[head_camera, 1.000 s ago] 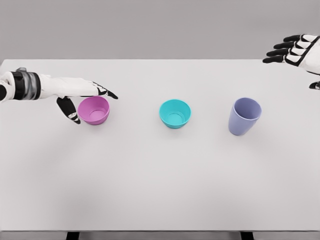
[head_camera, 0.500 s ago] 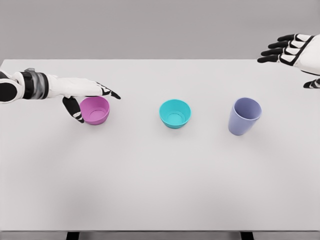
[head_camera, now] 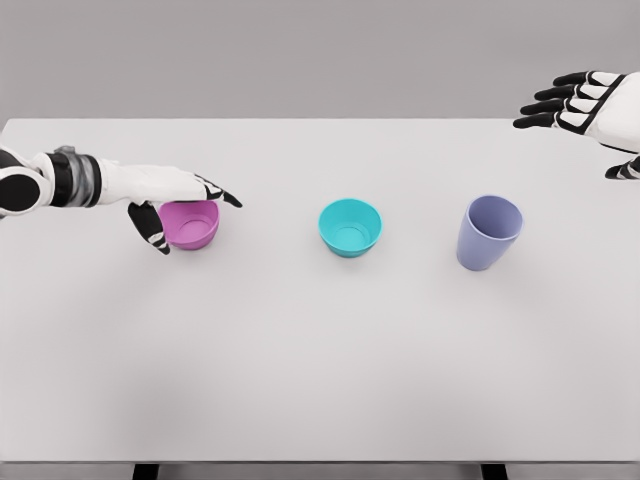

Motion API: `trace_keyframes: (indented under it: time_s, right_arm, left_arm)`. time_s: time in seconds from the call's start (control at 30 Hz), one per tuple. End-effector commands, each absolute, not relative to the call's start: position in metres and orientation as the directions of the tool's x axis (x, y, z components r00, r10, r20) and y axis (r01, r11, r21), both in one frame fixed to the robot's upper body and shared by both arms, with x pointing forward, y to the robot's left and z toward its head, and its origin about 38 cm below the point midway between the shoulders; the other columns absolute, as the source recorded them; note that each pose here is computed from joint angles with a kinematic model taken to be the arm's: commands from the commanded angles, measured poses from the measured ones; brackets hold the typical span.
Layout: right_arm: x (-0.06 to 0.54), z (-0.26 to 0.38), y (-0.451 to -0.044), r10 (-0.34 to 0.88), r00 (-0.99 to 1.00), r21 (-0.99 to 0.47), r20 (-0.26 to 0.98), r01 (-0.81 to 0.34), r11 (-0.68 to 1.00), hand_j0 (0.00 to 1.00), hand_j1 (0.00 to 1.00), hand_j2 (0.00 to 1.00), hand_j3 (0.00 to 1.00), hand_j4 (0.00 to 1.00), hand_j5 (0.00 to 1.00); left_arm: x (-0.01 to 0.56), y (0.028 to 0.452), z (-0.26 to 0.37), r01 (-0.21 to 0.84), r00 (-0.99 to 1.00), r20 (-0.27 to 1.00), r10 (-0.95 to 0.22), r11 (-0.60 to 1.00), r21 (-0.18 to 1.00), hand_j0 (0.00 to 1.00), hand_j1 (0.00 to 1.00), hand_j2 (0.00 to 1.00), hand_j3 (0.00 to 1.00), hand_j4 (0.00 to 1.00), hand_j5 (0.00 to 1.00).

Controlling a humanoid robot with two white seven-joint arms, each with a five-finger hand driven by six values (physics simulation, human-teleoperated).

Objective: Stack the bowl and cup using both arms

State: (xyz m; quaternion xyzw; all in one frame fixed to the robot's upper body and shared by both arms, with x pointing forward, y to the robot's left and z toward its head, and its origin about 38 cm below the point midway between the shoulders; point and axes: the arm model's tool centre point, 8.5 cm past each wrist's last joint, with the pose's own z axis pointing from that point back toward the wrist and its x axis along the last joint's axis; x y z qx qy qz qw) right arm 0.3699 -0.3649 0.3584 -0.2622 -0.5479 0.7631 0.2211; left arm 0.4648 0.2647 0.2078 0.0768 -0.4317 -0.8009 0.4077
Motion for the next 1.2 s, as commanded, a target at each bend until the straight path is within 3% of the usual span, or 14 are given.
trace_keyframes:
  time_s: [0.0,1.17]
  right_arm:
    - [0.370,0.358,-0.365,0.626,-0.765,-0.953,-0.152,-0.053,-0.297,1.00,1.00,1.00,1.00,1.00,1.00]
    - [0.370,0.358,-0.366,0.628,-0.763,-0.953,-0.153,-0.055,-0.299,1.00,1.00,1.00,1.00,1.00,1.00]
  left_arm:
    - [0.465,0.266,0.208,0.590,-0.650,0.230,-0.724,-0.290,0.754,1.00,1.00,1.00,1.00,1.00,1.00]
    - [0.474,0.274,0.197,0.609,-0.619,0.219,-0.754,-0.284,0.741,1.00,1.00,1.00,1.00,1.00,1.00]
